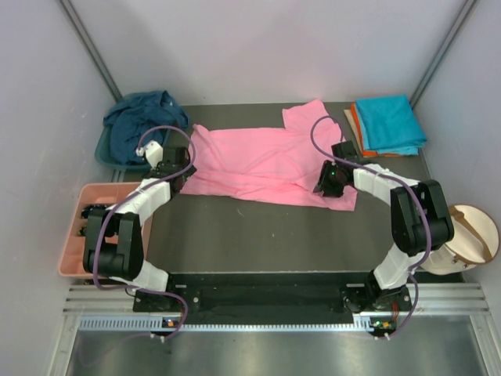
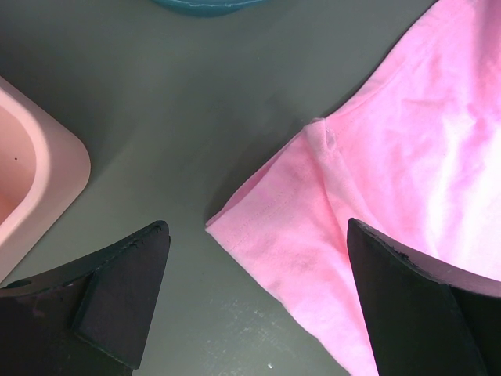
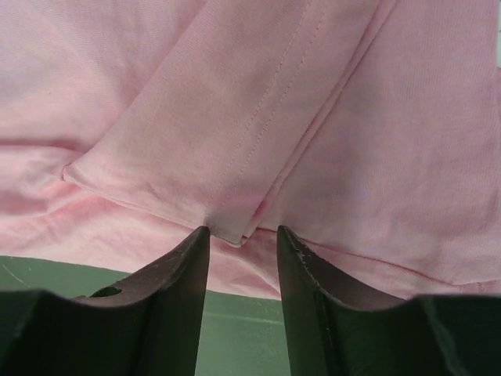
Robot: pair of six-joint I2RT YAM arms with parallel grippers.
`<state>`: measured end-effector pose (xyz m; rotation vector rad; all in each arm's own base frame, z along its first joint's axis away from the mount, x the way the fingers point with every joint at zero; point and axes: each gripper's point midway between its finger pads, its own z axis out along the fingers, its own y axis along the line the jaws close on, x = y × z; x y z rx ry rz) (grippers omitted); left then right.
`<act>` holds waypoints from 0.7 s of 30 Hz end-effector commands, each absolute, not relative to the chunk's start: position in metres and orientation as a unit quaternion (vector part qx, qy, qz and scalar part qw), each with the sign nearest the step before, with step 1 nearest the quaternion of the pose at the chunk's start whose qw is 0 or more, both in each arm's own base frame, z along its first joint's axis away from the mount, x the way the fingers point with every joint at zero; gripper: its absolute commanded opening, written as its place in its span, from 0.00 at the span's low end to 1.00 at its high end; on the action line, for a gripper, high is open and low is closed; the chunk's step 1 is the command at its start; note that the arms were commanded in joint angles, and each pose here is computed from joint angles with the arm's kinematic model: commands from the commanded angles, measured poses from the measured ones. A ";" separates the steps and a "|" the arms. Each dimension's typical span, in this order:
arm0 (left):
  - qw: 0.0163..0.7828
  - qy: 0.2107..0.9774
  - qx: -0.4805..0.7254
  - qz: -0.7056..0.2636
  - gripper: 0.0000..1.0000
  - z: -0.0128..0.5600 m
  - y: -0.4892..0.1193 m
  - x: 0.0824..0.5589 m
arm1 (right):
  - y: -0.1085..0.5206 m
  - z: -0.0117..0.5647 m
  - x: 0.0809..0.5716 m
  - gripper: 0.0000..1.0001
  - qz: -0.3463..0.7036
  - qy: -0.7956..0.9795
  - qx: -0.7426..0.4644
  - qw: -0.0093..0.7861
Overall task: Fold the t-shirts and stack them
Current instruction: Fold the flattened tshirt in 1/3 of the way
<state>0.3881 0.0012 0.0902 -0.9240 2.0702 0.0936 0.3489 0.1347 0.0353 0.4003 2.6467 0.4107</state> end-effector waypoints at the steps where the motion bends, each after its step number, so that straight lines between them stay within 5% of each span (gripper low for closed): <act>1: 0.439 0.819 -0.370 0.021 0.99 0.100 -0.003 0.395 | 0.148 0.052 0.371 0.40 0.170 0.945 0.134 0.245; 11: 0.439 0.819 -0.370 0.022 0.99 0.100 -0.003 0.396 | 0.152 0.052 0.376 0.29 0.178 0.943 0.131 0.248; 17: 0.436 0.820 -0.369 0.024 0.99 0.098 -0.003 0.395 | 0.152 0.053 0.378 0.00 0.179 0.943 0.130 0.250; 21: 0.434 0.821 -0.369 0.024 0.99 0.096 -0.003 0.394 | 0.156 0.060 0.381 0.00 0.189 0.939 0.124 0.258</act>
